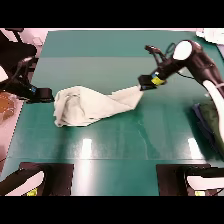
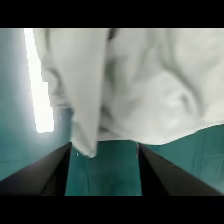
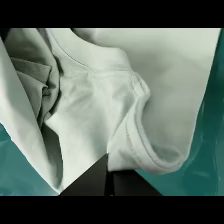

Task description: Fold the shirts.

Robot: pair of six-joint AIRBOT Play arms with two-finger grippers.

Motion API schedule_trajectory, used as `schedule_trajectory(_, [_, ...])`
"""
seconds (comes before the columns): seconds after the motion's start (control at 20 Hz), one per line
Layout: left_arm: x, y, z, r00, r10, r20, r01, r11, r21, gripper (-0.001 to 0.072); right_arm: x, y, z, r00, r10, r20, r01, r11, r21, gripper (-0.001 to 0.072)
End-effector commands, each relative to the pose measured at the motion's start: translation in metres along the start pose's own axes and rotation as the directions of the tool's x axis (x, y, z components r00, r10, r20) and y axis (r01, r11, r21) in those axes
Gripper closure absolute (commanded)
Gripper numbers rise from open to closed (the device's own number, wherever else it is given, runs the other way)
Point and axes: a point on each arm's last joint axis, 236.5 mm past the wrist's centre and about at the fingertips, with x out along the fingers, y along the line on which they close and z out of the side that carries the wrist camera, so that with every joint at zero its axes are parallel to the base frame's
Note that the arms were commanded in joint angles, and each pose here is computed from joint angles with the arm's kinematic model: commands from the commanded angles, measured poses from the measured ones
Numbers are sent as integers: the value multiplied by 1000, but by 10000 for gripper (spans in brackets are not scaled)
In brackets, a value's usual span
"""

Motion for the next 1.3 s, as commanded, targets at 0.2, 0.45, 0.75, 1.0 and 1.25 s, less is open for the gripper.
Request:
schedule_trajectory(0.2, [69,-17,-21,990,-125,-64,120,990,-77,212,5,-66,-63,996,-88,-19,90,985,146,689])
schedule_trajectory(0.45, [109,-44,-7,962,-270,-47,265,960,-87,213,15,-68,-79,996,-82,-40,87,984,156,689])
schedule_trajectory(0.75, [142,-47,-15,945,-308,-106,295,947,-125,241,15,-68,-77,996,-83,-30,87,986,145,689])
schedule_trajectory(1.0, [133,-52,-6,940,-326,-97,322,945,-50,685,15,-68,-74,996,-84,-21,86,987,138,689])
schedule_trajectory(1.25, [70,-80,43,916,-399,28,394,912,116,687,-17,-61,-45,988,-90,123,78,992,102,689])
